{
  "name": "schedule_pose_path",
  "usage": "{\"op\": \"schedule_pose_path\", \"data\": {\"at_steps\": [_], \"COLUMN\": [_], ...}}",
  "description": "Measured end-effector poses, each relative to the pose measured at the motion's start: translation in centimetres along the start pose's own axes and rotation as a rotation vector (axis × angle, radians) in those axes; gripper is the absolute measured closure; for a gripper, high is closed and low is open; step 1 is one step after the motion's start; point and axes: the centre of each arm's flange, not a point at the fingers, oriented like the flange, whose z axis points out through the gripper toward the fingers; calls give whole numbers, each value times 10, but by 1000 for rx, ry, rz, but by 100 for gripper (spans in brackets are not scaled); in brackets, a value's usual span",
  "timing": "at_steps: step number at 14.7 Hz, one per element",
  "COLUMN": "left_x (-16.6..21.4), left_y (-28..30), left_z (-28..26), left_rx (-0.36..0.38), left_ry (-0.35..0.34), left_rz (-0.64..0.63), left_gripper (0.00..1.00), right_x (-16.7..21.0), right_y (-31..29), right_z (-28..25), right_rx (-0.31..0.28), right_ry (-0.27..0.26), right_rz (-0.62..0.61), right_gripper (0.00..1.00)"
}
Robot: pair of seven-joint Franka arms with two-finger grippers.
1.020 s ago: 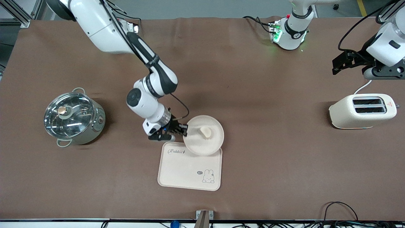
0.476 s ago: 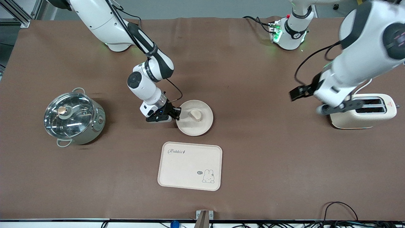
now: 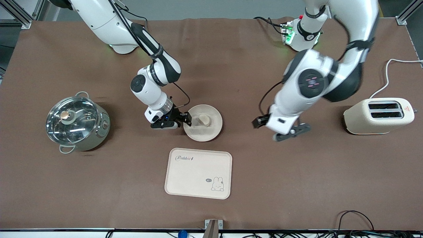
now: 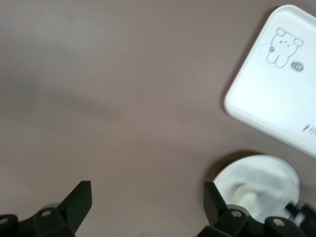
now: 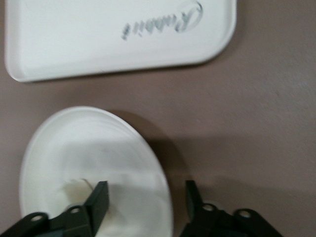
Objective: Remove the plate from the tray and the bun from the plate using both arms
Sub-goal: 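Lower the plate onto the table while the left gripper reaches the bun, then grasp the bun with the left gripper while the right gripper withdraws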
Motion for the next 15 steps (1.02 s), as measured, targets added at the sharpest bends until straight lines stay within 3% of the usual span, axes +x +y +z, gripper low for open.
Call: {"op": "schedule_pose_path", "data": {"at_steps": [2,3,8,11,15], "left_x": [-17,-26,-78,-109,-140], "left_y": [33,49,114,131,142], "left_z": [36,51,109,152,201], "left_rx": [-27,-38,-115,-111,-97], "left_ry": [-2,-8,-16,-22,-27], "left_rz": [-60,-82,-144,-185,-210], "left_gripper": [0,0,0,2,4], "right_x": [15,26,106,148,153], "right_y": [-15,-18,42,104,158], "right_z": [-18,-32,-136,-229,-375], "right_rx": [19,25,-2,-107,-267], "right_ry": [-25,-35,-60,-96,-139], "right_rz": [9,15,33,-31,-93], "right_gripper": [4,0,0,0,0]}}
